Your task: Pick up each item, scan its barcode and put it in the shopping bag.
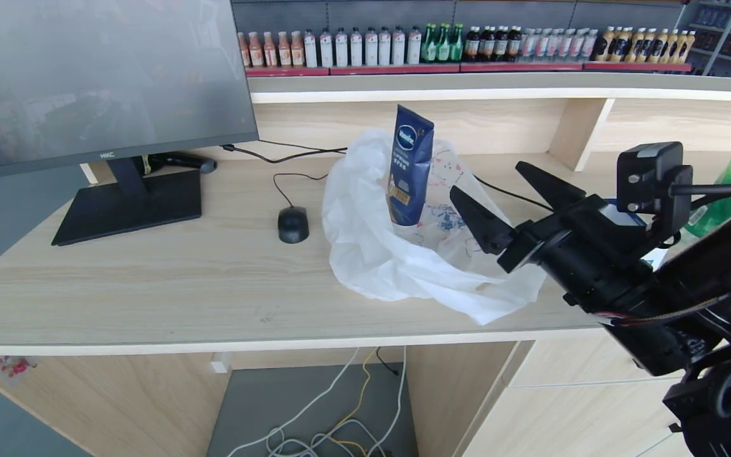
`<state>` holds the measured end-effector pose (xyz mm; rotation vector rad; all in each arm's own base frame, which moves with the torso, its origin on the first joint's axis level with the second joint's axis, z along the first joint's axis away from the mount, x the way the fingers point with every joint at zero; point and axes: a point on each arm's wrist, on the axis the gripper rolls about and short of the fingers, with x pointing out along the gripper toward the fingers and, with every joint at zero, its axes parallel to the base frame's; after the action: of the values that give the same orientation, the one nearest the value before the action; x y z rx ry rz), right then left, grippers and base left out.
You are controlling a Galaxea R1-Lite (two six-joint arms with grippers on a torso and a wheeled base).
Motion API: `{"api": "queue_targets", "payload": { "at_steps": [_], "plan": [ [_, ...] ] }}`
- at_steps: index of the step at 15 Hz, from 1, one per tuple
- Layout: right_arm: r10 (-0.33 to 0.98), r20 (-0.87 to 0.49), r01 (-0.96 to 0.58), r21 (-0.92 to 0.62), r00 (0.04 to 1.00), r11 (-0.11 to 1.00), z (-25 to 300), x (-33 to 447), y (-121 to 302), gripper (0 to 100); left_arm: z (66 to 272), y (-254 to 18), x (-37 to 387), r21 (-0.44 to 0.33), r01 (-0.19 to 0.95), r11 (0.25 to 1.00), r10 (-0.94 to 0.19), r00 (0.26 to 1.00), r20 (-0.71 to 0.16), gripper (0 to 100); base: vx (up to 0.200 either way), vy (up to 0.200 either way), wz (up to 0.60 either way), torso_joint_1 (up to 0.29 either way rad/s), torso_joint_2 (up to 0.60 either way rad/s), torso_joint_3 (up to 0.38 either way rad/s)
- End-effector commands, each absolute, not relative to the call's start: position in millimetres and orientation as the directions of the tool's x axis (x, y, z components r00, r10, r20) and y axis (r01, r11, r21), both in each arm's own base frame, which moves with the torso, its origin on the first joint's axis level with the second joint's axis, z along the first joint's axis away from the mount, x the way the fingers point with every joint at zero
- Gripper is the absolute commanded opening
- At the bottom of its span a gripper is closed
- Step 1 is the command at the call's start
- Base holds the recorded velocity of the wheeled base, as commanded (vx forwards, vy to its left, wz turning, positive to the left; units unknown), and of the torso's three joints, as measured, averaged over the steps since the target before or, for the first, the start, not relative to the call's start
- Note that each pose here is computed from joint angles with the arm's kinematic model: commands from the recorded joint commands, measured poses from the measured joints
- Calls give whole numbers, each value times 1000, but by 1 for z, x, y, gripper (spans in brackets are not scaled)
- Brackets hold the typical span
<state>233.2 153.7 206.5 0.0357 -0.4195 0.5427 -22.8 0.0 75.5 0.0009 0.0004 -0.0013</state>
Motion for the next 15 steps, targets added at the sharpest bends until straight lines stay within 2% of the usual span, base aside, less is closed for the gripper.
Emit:
{"api": "queue_targets", "payload": {
  "at_steps": [1, 4, 7, 12, 15],
  "plan": [
    [486, 412, -503, -75, 770, 861, 213, 221, 144, 100, 75, 0, -23, 5, 2, 1000, -2, 1000, 0, 100, 0, 0, 0, 0, 0, 0],
    [494, 380, -506, -76, 782, 859, 205, 215, 140, 100, 75, 0, -23, 5, 2, 1000, -2, 1000, 0, 100, 0, 0, 0, 0, 0, 0],
    [492, 384, -504, -76, 781, 860, 206, 215, 140, 100, 75, 0, -23, 0, 2, 1000, -2, 1000, 0, 100, -200, 0, 0, 9, 4, -1],
    [490, 397, -504, -75, 776, 860, 210, 211, 138, 100, 75, 0, -23, 3, 2, 1000, -2, 1000, -2, 100, 0, 0, 0, 0, 0, 0],
    [491, 394, -505, -76, 777, 860, 209, 211, 138, 100, 75, 0, -23, 3, 2, 1000, -2, 1000, -2, 100, 0, -200, 0, 14, 6, -2]
  ]
}}
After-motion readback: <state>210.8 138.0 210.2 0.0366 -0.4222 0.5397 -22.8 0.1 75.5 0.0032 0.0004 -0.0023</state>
